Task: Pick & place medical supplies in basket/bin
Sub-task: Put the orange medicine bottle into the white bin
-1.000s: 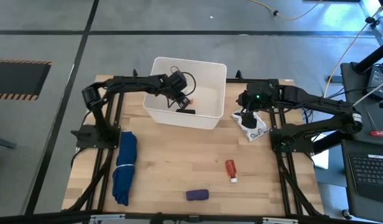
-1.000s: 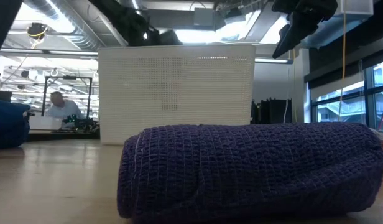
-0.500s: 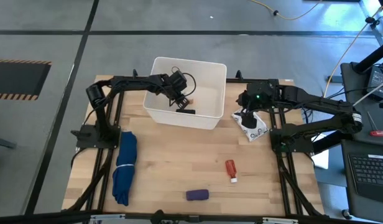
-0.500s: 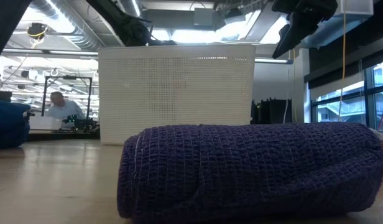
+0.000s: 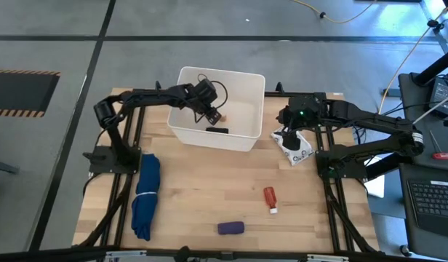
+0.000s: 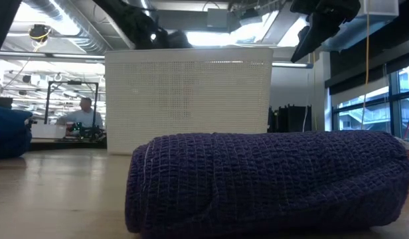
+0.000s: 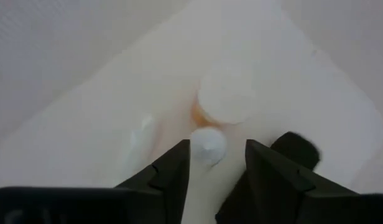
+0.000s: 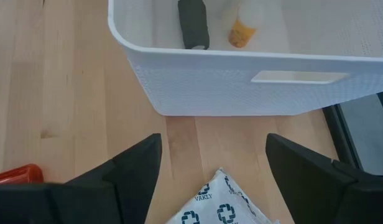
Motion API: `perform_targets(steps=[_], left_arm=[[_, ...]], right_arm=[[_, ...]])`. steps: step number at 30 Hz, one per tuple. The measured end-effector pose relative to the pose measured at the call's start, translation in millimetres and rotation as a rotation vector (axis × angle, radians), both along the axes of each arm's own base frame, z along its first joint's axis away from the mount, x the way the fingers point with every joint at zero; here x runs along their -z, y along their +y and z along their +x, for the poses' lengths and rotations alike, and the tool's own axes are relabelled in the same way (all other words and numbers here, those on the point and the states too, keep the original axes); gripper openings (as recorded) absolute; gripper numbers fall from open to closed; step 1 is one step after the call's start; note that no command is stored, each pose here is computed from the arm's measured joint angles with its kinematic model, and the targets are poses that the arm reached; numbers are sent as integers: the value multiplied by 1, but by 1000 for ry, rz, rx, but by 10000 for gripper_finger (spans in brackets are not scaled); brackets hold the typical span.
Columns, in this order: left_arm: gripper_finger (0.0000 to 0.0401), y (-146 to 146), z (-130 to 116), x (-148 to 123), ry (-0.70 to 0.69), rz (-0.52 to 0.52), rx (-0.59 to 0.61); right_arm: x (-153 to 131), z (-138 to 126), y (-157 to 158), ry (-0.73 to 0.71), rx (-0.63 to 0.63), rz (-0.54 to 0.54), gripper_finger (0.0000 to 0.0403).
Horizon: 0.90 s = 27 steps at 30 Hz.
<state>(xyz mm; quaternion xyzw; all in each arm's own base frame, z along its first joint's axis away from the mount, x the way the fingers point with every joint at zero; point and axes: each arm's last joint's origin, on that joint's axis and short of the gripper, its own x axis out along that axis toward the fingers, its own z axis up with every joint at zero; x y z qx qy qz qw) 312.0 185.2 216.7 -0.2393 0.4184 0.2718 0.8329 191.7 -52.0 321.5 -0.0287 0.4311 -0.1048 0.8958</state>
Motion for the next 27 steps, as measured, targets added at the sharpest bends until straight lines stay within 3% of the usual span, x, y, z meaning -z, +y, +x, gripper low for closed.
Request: perform_targets(steps=[4,10,15,20,23,27], left_arm=[[169,-3,-3,-18,-77,6,21],[200,-8,-11,-48,-208,13,-39],[209,-13,-19,-81,-359,79,-44],[206,-22,-29,-119,-568,147,7],[206,-32,-33,-142,-700,164,99],[207,-52,-45,-172,-862,217,238]], right_arm=[[0,0,0,-1,-19,-17,289],[-4,5,-1,-18,-166,-159,289],[-8,8,-2,-69,-148,-162,289],[-11,11,-3,-163,3,-37,289],[-14,14,-2,-252,122,126,289],[-16,16,5,-289,125,271,289]])
